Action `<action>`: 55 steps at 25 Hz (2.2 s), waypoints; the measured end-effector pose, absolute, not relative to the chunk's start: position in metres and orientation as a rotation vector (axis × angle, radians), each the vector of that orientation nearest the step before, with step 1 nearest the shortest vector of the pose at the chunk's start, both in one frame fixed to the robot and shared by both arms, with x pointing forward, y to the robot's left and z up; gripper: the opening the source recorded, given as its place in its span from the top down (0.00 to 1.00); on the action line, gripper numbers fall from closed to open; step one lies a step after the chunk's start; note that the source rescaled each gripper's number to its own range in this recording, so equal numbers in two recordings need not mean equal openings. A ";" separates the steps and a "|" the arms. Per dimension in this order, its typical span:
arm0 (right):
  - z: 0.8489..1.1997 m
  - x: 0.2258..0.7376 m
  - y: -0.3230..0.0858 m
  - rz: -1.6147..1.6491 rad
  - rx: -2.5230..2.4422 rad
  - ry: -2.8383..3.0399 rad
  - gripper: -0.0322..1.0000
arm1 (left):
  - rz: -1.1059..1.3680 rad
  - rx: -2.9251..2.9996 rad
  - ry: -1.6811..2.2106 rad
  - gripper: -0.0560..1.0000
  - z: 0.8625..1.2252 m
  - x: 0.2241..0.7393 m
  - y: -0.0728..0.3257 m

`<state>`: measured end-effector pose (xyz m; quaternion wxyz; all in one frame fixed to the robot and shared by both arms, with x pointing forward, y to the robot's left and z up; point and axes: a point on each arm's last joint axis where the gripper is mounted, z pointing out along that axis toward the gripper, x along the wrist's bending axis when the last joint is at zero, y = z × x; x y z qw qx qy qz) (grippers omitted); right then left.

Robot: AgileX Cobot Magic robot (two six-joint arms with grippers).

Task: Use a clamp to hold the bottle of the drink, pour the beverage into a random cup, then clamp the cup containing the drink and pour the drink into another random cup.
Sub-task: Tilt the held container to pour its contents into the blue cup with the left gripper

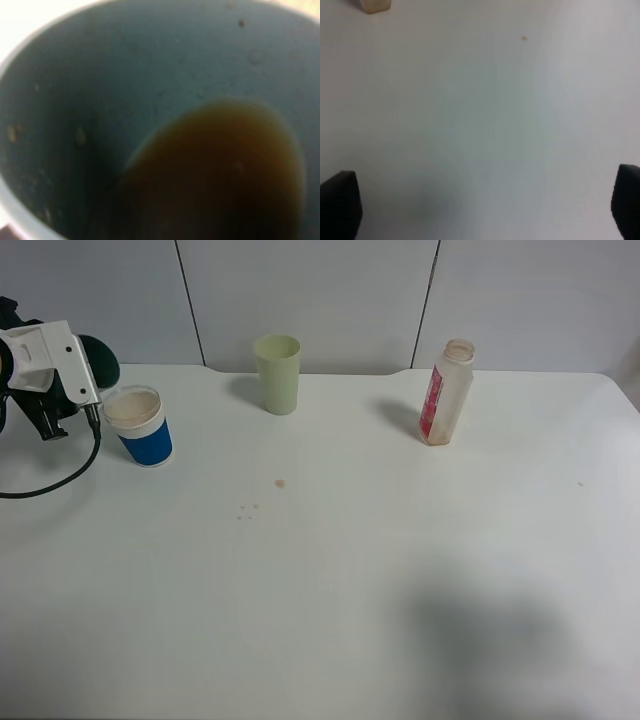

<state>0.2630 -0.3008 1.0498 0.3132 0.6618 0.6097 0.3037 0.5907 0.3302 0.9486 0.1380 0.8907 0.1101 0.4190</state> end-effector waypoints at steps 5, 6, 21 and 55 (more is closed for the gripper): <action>1.050 0.263 -0.301 0.801 1.745 1.608 0.00 | 1.212 2.585 0.308 0.95 0.949 0.591 0.328; 1.050 0.263 -0.301 0.801 1.745 1.608 0.00 | 1.212 2.588 0.307 0.95 0.949 0.591 0.329; 1.050 0.263 -0.301 0.801 1.745 1.608 0.00 | 1.208 2.651 0.239 0.95 0.947 0.590 0.330; 1.050 0.263 -0.301 0.801 1.745 1.608 0.00 | 1.290 2.698 0.091 0.95 0.962 0.588 0.328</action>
